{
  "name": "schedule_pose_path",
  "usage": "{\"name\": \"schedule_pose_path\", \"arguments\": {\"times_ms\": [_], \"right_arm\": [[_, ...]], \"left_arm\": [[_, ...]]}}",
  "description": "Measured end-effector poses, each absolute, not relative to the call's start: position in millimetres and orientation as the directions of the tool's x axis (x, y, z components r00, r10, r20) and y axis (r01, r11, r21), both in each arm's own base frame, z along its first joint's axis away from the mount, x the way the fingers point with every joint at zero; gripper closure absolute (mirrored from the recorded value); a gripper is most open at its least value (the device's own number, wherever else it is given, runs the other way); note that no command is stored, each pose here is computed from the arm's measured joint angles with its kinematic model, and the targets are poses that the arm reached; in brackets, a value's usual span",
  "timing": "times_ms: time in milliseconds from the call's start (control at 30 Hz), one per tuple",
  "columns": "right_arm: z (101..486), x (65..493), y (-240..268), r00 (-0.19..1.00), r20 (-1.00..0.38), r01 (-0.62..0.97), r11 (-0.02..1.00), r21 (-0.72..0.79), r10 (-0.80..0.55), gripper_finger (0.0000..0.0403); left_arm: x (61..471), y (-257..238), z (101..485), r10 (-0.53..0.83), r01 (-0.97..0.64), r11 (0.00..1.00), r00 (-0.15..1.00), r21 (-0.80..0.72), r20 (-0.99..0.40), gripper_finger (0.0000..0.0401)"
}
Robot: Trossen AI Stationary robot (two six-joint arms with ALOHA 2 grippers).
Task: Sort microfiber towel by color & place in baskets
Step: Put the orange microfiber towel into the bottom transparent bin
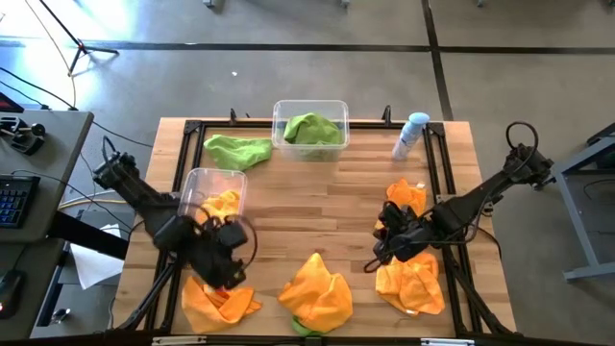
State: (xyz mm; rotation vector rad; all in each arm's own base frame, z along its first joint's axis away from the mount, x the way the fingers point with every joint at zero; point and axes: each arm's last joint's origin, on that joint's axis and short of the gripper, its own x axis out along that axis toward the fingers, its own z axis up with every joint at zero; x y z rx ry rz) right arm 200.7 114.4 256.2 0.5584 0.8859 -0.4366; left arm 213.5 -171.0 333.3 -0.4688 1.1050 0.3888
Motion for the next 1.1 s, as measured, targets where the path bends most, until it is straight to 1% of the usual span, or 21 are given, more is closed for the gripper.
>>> {"name": "schedule_pose_path", "arguments": {"times_ms": [133, 233, 400, 533, 633, 700, 833, 1100], "right_arm": [[255, 194, 122, 0.555, -0.825, 0.525, 0.816, 0.243, -0.111, 0.0391], [255, 191, 126, 0.553, -0.827, 0.497, 0.837, 0.229, -0.101, 0.0391], [255, 188, 130, 0.555, -0.827, 0.479, 0.847, 0.229, -0.090, 0.0391], [255, 187, 132, 0.557, -0.826, 0.473, 0.851, 0.227, -0.089, 0.0391], [255, 187, 132, 0.558, -0.825, 0.471, 0.853, 0.225, -0.090, 0.0391], [255, 187, 131, 0.562, -0.821, 0.473, 0.853, 0.222, -0.099, 0.0391], [256, 188, 131, 0.573, -0.811, 0.482, 0.849, 0.215, -0.119, 0.0391], [256, 188, 131, 0.577, -0.807, 0.484, 0.849, 0.212, -0.127, 0.0391]], "left_arm": [[207, -197, 327, 0.005, -0.637, 0.738, 0.333, -0.221, -0.943, 0.0096], [199, -214, 317, 0.008, -0.737, 0.640, 0.293, -0.220, -0.956, 0.0096], [187, -240, 297, 0.003, -0.864, 0.476, 0.188, -0.165, -0.982, 0.0096], [181, -260, 278, -0.006, -0.909, 0.410, 0.081, -0.076, -0.997, 0.0096], [181, -274, 261, -0.005, -0.920, 0.392, 0.023, -0.023, -1.000, 0.0096], [183, -283, 250, -0.013, -0.916, 0.400, 0.016, -0.020, -1.000, 0.0096], [191, -298, 229, -0.033, -0.881, 0.471, 0.032, -0.043, -0.999, 0.0096], [202, -305, 193, 0.062, -0.863, 0.502, -0.028, 0.055, -0.998, 0.0096]]}}
